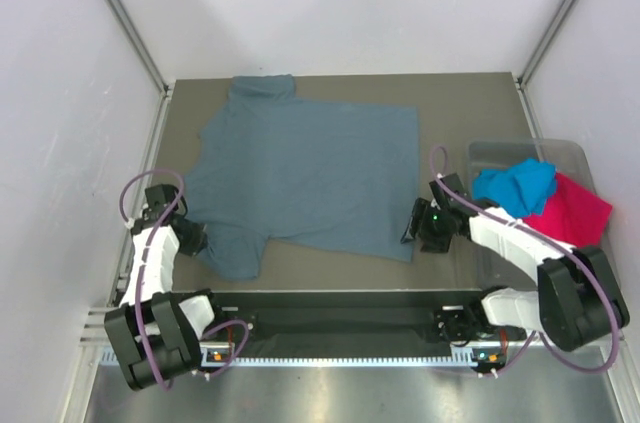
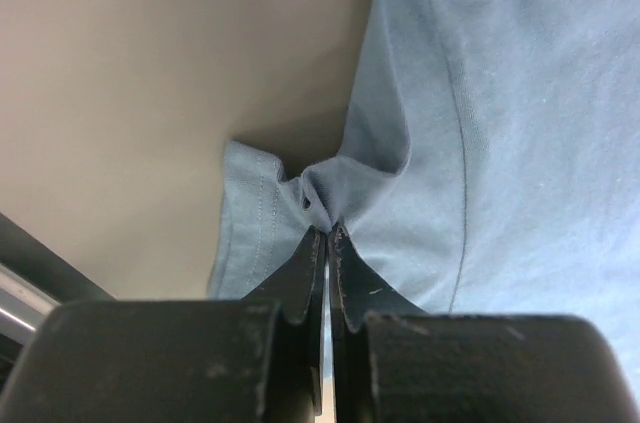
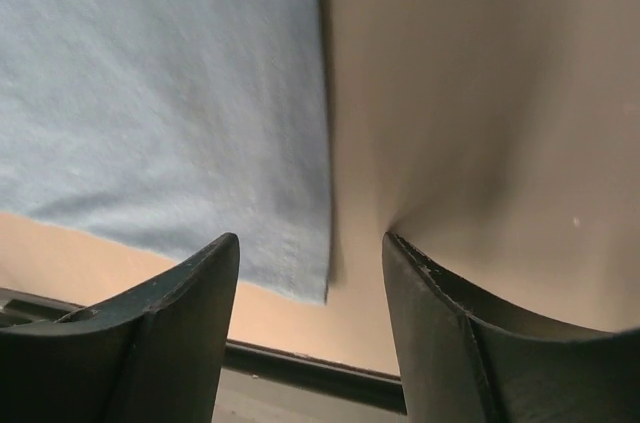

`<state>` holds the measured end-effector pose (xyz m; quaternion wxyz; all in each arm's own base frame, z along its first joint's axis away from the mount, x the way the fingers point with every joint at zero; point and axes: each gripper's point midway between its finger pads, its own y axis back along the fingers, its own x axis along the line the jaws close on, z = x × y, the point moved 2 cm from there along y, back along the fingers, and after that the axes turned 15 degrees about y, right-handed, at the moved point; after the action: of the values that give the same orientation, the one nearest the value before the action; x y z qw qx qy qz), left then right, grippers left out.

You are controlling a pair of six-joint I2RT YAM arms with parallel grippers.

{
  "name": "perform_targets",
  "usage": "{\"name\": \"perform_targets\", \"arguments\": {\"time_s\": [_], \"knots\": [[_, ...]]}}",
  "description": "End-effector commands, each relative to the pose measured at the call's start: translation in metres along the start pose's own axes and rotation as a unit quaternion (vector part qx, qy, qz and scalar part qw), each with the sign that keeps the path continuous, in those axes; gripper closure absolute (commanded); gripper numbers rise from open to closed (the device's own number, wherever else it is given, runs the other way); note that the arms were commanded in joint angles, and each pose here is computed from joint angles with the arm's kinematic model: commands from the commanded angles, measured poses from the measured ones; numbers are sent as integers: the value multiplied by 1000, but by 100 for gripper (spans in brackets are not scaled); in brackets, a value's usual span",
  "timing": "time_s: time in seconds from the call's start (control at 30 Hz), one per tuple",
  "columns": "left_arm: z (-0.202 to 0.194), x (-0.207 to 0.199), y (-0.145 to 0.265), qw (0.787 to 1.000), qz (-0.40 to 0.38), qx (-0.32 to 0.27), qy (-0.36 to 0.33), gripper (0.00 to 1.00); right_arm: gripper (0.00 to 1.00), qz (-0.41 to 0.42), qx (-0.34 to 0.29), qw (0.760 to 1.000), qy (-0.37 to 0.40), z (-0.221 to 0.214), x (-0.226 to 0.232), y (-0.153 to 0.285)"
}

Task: Fold and stack the t-shirts
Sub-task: Fold the tshirt

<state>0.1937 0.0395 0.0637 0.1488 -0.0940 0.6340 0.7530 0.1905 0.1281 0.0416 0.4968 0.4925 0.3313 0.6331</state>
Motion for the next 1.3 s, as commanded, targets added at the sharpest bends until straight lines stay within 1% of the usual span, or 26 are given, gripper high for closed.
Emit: {"name": "perform_targets", "arguments": {"time_s": [0.0, 0.07, 0.13, 0.3, 0.4, 0.5, 0.53, 0.63, 0.7, 0.77, 0.93, 1.0, 1.07, 1.1, 1.17, 1.27], "knots": [[8, -7, 11, 999, -12, -35, -23, 100, 40, 3, 3, 999, -39, -17, -3, 6], [10, -7, 14, 998, -12, -49, -29, 100, 40, 13, 7, 997, -72, -26, -1, 3], [10, -7, 15, 998, -8, -49, -26, 100, 41, 24, 9, 994, -104, -31, 1, 2], [13, -9, 18, 998, -4, -55, -16, 100, 44, 26, 2, 991, -134, -34, 11, 0], [17, -13, 23, 998, -6, -65, -21, 100, 44, 7, 5, 986, -167, -38, 10, -2], [19, -12, 26, 997, 0, -70, -26, 100, 45, -4, 14, 983, -184, -47, 9, -2], [19, -11, 27, 997, 2, -71, -26, 100, 46, -11, 16, 979, -201, -50, 7, -3], [19, -11, 28, 997, 1, -73, -27, 100, 48, -29, 5, 974, -223, -52, 1, -3], [18, -10, 27, 997, 2, -72, -25, 100, 52, -29, -3, 972, -233, -50, 0, -4], [17, -8, 27, 997, 5, -70, -24, 100, 55, -28, 7, 971, -238, -55, 0, -6], [17, -4, 28, 997, 9, -72, -25, 100, 56, -39, 7, 969, -243, -59, -6, -11], [18, -4, 28, 997, 11, -75, -25, 100, 59, -40, 11, 969, -243, -59, -5, -14], [19, -4, 29, 997, 11, -78, -25, 100, 67, -40, 16, 969, -243, -60, -5, -15], [20, -4, 30, 997, 10, -79, -24, 100, 69, -42, 15, 969, -242, -60, -6, -17], [20, -4, 30, 996, 11, -79, -26, 100, 72, -43, 16, 970, -238, -59, -6, -18], [20, -4, 30, 996, 13, -79, -24, 100, 72, -51, 21, 972, -230, -62, -8, -20]]}}
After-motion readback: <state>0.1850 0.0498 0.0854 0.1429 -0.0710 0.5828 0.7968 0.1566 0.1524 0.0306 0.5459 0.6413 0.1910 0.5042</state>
